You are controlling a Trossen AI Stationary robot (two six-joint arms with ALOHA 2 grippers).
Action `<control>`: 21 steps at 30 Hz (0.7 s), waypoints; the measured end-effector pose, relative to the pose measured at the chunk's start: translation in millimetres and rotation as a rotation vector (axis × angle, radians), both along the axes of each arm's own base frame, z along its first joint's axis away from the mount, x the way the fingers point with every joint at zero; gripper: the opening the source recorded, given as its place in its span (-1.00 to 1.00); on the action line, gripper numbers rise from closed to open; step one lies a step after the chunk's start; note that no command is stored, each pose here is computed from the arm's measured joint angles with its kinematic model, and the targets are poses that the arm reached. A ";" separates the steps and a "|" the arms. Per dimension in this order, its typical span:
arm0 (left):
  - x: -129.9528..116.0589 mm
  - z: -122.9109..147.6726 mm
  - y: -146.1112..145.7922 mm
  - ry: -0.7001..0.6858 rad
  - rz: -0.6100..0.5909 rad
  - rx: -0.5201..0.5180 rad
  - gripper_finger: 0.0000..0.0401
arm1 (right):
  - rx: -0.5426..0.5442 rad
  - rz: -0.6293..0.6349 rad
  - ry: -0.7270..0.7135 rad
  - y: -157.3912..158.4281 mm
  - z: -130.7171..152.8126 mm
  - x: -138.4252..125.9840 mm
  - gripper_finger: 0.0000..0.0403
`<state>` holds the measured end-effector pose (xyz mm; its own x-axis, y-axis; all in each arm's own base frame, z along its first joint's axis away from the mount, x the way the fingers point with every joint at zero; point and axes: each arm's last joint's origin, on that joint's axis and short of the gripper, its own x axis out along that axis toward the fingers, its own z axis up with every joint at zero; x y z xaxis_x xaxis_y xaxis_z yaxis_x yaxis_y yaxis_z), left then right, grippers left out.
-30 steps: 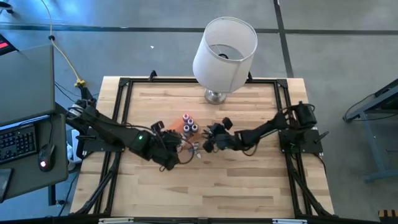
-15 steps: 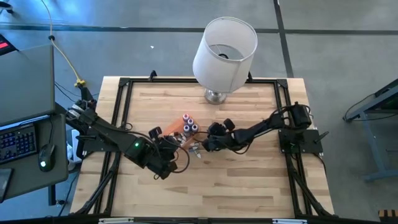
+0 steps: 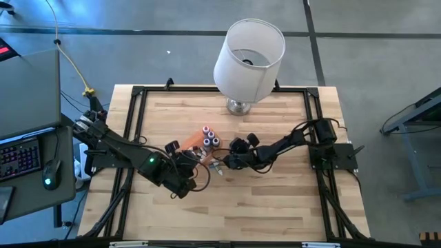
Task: Pick & Place food coloring
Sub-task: Put the small black food coloring bottle bottle into the bin
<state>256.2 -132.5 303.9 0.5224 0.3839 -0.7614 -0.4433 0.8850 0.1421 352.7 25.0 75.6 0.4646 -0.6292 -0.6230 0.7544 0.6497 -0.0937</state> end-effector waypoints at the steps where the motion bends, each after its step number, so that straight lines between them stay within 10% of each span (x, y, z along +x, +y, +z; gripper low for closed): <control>1: 0.0 0.0 0.0 0.000 0.000 -0.001 -0.30 | 0.000 0.000 0.000 -0.1 -0.1 0.0 -0.65; 10: 0.1 0.0 -0.1 -0.001 0.000 -0.001 -0.30 | 0.063 0.155 0.014 23.5 22.8 -6.1 -0.65; 21: 1.5 0.6 -0.7 -0.021 0.002 -0.004 -0.30 | 0.167 0.579 -0.323 93.5 81.9 -0.2 -0.68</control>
<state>257.7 -133.2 304.5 0.5371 0.3822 -0.7520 -0.4483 0.8845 0.1294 352.4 118.6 157.5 0.8764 -0.1301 -0.4637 0.2536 0.9432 0.2147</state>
